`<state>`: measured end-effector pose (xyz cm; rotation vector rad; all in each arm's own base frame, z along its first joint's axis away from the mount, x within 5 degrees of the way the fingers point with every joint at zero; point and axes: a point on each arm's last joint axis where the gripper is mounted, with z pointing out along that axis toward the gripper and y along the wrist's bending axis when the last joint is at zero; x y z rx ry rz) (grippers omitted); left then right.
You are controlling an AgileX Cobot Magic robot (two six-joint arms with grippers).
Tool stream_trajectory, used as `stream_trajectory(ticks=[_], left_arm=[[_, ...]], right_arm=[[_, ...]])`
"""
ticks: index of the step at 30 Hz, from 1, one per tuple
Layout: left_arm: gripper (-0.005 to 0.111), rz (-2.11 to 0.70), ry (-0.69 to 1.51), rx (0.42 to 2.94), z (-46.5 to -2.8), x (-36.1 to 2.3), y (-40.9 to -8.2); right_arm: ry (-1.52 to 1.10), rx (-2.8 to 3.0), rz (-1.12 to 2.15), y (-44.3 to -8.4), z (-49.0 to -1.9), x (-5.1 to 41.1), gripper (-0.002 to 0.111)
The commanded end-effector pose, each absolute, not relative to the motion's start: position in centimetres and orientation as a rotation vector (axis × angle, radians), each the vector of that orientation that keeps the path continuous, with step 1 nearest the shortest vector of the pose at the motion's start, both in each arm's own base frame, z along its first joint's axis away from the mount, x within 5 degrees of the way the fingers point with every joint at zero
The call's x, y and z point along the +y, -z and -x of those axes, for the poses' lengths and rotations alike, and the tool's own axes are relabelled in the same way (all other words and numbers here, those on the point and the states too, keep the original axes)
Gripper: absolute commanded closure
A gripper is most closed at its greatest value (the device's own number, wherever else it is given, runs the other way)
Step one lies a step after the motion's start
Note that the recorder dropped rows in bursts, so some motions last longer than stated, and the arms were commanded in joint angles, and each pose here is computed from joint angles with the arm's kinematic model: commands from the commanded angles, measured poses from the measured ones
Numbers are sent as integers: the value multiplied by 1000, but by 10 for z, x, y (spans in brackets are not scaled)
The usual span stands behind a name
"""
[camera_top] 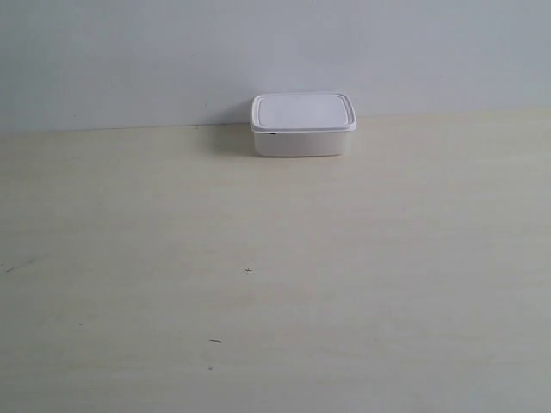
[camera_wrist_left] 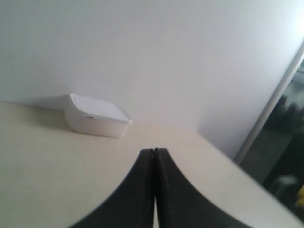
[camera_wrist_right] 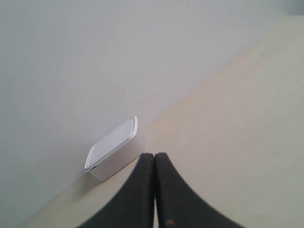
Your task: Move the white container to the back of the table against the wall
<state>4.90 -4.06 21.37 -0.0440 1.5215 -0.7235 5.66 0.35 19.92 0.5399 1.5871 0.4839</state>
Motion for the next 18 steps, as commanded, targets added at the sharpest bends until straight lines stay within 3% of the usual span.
stream_trajectory(ticks=[1, 5, 9, 13, 18], left_arm=[[107, 410, 966, 1316, -49, -27, -234], [107, 737, 995, 1164, -50, -6, -246], [107, 1019, 752, 1193, -51, 17, -226], [107, 909, 420, 1342, -52, 25, -204], [107, 618, 239, 1419, -54, 19, -208]], right_arm=[[-466, 1592, -531, -197, -56, 3, 108], [-466, 1592, -531, -197, -56, 3, 108], [-466, 1592, -531, -197, -56, 3, 108], [-466, 1592, -531, -197, -56, 3, 108], [-466, 1592, -531, -197, -56, 3, 108]])
